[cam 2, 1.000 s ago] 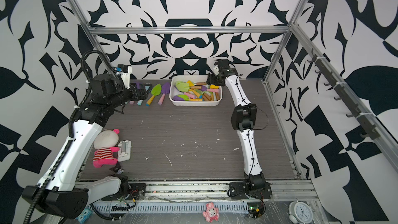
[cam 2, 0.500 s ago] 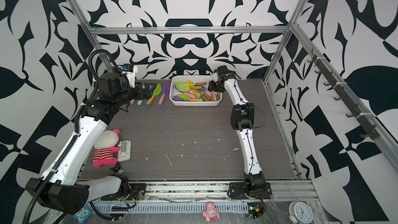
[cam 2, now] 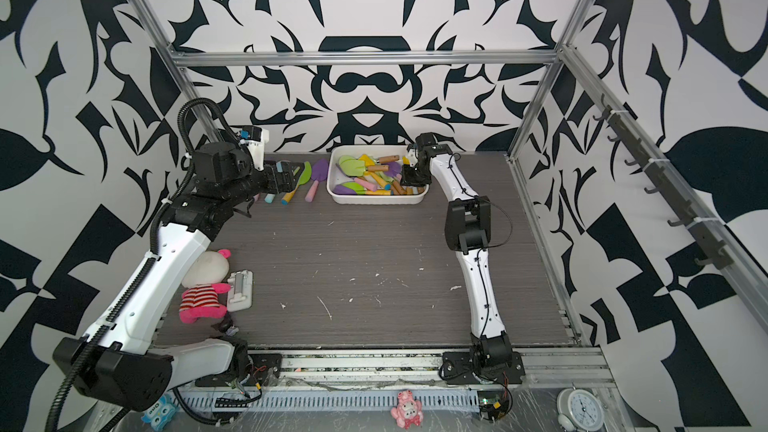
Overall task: Take the shovel out of the storage box
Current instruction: Pick up the shovel from the storage box.
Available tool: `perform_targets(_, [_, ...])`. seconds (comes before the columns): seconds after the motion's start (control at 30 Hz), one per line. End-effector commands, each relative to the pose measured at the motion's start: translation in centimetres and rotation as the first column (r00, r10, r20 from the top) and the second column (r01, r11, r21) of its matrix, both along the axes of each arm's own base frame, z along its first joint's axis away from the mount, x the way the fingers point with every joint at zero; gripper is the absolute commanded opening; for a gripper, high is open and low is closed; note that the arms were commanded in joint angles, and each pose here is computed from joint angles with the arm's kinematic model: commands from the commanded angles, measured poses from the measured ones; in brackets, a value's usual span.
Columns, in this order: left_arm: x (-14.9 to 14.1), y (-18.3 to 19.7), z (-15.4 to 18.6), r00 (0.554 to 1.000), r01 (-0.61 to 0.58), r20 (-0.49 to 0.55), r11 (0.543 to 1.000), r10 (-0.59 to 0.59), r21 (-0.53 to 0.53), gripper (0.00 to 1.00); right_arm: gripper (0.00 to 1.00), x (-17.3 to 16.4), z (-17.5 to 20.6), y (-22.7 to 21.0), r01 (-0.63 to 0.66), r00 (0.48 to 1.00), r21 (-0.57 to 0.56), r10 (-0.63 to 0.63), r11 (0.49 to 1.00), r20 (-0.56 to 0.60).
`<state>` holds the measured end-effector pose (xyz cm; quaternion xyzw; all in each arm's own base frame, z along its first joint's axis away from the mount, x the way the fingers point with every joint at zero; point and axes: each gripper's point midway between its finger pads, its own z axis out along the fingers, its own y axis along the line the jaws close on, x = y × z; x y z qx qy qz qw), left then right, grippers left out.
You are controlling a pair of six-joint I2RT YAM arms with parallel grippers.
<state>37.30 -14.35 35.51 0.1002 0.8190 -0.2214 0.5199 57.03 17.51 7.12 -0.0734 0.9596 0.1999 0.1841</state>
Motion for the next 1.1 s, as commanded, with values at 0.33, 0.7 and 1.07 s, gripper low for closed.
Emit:
perform_targets(0.33, [0.3,-0.3,-0.1,1.0,-0.002,0.0,1.0,0.002,-0.025,0.94,0.0,-2.1,7.0,-1.9,0.08,0.996,-0.034,-0.079,0.996,0.034])
perform_targets(0.7, [2.0,-0.8,-0.3,1.0,-0.017,-0.001,0.998,0.017,-0.061,0.95,0.0,-5.9,9.2,-2.5,0.156,0.987,-0.004,-0.156,0.988,-0.027])
perform_targets(1.07, [3.3,-1.8,0.5,1.0,0.007,0.005,0.992,-0.006,-0.123,0.95,0.0,-6.7,13.1,-2.3,0.235,0.971,0.094,-0.238,0.967,0.021])
